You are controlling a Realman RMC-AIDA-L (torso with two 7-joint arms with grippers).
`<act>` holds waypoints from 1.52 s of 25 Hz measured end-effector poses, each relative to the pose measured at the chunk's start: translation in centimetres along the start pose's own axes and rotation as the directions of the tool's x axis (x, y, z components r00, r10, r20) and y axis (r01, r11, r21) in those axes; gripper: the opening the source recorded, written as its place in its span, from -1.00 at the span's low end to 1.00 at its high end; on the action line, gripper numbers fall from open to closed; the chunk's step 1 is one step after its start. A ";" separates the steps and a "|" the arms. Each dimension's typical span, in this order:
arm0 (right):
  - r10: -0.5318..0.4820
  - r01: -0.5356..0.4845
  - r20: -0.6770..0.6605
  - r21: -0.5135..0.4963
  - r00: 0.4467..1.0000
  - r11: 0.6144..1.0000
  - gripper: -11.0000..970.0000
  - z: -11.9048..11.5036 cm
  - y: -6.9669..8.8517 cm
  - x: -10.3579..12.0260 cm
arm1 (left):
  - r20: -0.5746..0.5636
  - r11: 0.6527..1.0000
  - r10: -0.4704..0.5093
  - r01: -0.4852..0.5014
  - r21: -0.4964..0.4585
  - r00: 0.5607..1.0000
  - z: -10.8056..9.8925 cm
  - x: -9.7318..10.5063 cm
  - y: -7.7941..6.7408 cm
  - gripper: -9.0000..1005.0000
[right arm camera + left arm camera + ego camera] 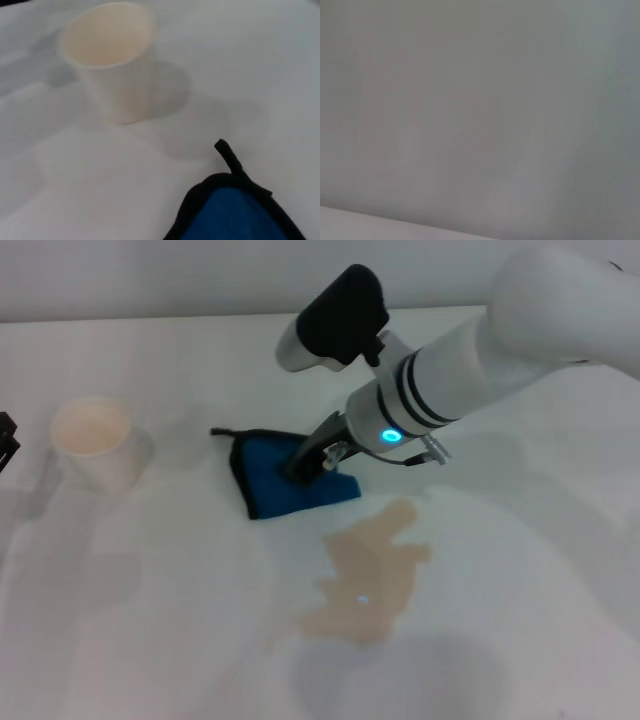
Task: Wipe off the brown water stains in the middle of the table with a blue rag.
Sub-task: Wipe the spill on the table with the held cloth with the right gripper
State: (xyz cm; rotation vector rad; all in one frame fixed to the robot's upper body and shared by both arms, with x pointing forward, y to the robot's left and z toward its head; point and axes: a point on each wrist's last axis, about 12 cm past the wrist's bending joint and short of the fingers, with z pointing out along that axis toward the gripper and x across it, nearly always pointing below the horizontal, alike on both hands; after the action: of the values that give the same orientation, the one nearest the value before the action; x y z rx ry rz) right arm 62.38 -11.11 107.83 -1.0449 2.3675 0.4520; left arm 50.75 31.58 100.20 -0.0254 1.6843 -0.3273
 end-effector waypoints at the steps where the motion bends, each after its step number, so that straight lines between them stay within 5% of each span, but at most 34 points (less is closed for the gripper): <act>1: 0.009 -0.009 -0.001 0.007 1.000 1.000 -0.81 0.0 -0.3 0.1 | 0.001 1.000 0.000 0.000 0.001 1.000 0.0 0.0 0.0 0.77; 7: 0.020 -0.025 -0.081 -0.061 0.996 0.998 -0.82 -0.8 -0.3 0.8 | 0.005 1.000 0.001 -0.001 0.004 1.000 0.3 -0.2 -0.1 0.77; 16: -0.181 0.123 -0.223 -0.251 0.958 0.960 -0.82 -1.6 2.8 1.6 | 0.009 1.000 0.004 -0.004 0.009 1.000 0.7 -0.4 -0.2 0.77; 25: -0.249 0.072 -0.376 -0.425 0.893 0.902 -0.83 -2.8 4.6 3.8 | 0.005 1.000 0.005 -0.005 0.004 1.000 0.8 -0.4 -0.1 0.77; 31: -0.209 0.060 -0.352 -0.391 0.912 0.919 -0.83 -2.5 4.0 4.0 | 0.009 1.000 0.009 -0.009 0.009 1.000 1.1 -0.6 -0.2 0.77; 38: -0.160 0.112 -0.233 -0.208 0.959 0.972 -0.84 -2.1 1.1 1.9 | -0.002 1.000 0.013 -0.013 0.010 1.000 1.2 -0.6 -0.2 0.77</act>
State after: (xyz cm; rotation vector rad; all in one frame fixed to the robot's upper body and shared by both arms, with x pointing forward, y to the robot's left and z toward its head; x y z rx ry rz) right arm 59.74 -12.55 108.57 -1.4193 2.4825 0.5347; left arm 51.96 31.23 100.66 -0.0063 1.6839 -0.3261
